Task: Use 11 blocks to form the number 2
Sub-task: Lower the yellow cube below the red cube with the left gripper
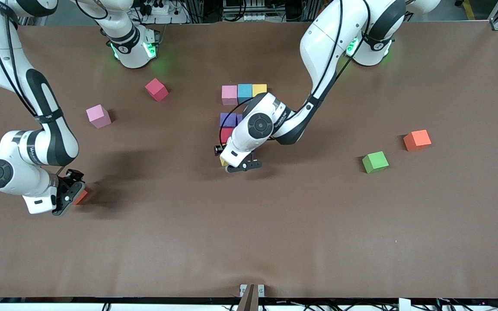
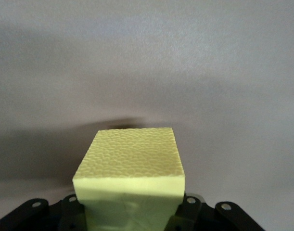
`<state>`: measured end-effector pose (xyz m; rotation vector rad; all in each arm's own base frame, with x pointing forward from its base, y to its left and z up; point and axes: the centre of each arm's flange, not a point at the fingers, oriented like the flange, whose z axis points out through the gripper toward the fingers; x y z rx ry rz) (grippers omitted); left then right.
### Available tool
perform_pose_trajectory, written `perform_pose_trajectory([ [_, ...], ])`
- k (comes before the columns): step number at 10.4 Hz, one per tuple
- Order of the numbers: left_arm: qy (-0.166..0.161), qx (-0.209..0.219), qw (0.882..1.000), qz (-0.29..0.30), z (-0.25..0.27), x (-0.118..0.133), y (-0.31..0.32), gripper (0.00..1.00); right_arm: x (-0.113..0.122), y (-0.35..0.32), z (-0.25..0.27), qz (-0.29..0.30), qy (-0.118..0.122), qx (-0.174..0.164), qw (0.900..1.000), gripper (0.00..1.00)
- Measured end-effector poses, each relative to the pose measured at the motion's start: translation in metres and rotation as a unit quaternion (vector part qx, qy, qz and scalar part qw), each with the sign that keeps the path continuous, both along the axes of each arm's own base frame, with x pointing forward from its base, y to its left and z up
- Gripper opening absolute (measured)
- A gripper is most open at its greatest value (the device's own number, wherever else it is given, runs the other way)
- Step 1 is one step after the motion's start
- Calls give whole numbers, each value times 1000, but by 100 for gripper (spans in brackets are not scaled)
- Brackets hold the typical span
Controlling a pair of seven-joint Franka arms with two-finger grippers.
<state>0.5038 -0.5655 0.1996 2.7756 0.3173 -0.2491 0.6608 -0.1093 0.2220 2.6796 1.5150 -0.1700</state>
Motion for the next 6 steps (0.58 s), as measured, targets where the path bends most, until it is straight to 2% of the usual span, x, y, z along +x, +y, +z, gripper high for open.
perform_pose_trajectory([
  [6, 4, 11, 1000, -8, -16, -4, 1, 59, -1, -10, 0, -2, -8, 0, 1000, 100],
])
